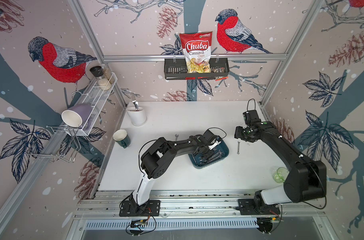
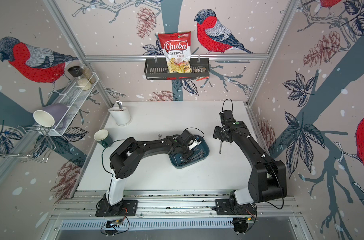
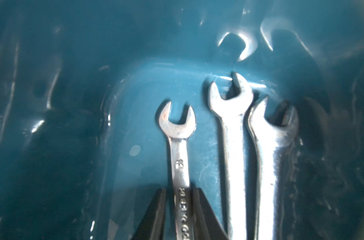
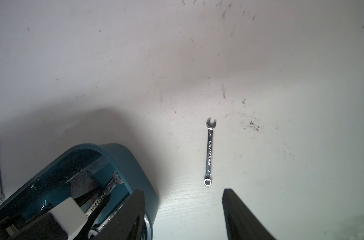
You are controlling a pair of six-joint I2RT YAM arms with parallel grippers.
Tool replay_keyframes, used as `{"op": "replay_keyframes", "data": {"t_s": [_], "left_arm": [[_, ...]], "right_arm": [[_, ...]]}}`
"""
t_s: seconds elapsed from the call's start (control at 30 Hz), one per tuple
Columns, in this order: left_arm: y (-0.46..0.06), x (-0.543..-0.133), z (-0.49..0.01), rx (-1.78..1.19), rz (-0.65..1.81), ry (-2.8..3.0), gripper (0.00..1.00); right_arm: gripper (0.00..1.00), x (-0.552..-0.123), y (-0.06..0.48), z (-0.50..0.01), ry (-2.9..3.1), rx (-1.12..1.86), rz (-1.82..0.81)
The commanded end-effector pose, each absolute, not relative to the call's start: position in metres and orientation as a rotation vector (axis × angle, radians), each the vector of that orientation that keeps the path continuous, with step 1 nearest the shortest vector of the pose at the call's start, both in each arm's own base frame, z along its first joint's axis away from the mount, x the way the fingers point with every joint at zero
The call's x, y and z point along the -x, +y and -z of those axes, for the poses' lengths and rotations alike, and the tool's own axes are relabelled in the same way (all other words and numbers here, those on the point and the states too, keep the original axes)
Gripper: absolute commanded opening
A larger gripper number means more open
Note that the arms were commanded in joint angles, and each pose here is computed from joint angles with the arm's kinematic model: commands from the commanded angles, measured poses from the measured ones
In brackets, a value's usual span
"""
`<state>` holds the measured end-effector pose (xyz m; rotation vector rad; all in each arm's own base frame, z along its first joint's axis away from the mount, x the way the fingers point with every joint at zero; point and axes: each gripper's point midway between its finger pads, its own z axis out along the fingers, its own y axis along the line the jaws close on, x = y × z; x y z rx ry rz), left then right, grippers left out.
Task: Take out the wrench from the storage box
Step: Pick up the wrench from the storage box.
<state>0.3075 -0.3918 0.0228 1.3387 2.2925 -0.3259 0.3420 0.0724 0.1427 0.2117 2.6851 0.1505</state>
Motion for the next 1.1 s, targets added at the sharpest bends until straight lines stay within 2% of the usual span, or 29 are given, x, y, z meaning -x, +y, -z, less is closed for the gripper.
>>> {"op": "replay_keyframes", "data": {"t_s": [0.0, 0.27, 0.4, 0.53, 0.97, 1.0, 1.07], "left_arm": [[-0.37, -0.316, -0.022, -1.283, 0.194, 2.344, 0.26], [-0.365, -0.329, -0.036, -1.17, 0.145, 2.342, 0.25], [-0.368, -0.326, -0.047, -1.169, 0.204, 2.322, 0.4], [-0.368, -0.328, -0.051, -1.16, 0.231, 2.327, 0.44], [-0.369, -0.318, -0.014, -1.199, 0.239, 2.394, 0.42], [-0.367, -0.317, -0.01, -1.203, 0.23, 2.406, 0.4], [-0.364, -0.315, -0.007, -1.204, 0.222, 2.414, 0.29]], "right_arm": [[0.65, -0.337, 0.072, -0.143, 2.695, -0.232, -0.156], [0.64, -0.335, 0.072, -0.142, 2.698, -0.238, -0.161], [0.65, -0.334, 0.072, -0.144, 2.692, -0.237, -0.165], [0.65, -0.334, 0.072, -0.148, 2.682, -0.236, -0.173], [0.65, -0.336, 0.073, -0.15, 2.678, -0.229, -0.188], [0.65, -0.337, 0.073, -0.151, 2.675, -0.229, -0.19], [0.65, -0.338, 0.074, -0.153, 2.671, -0.227, -0.198]]}}
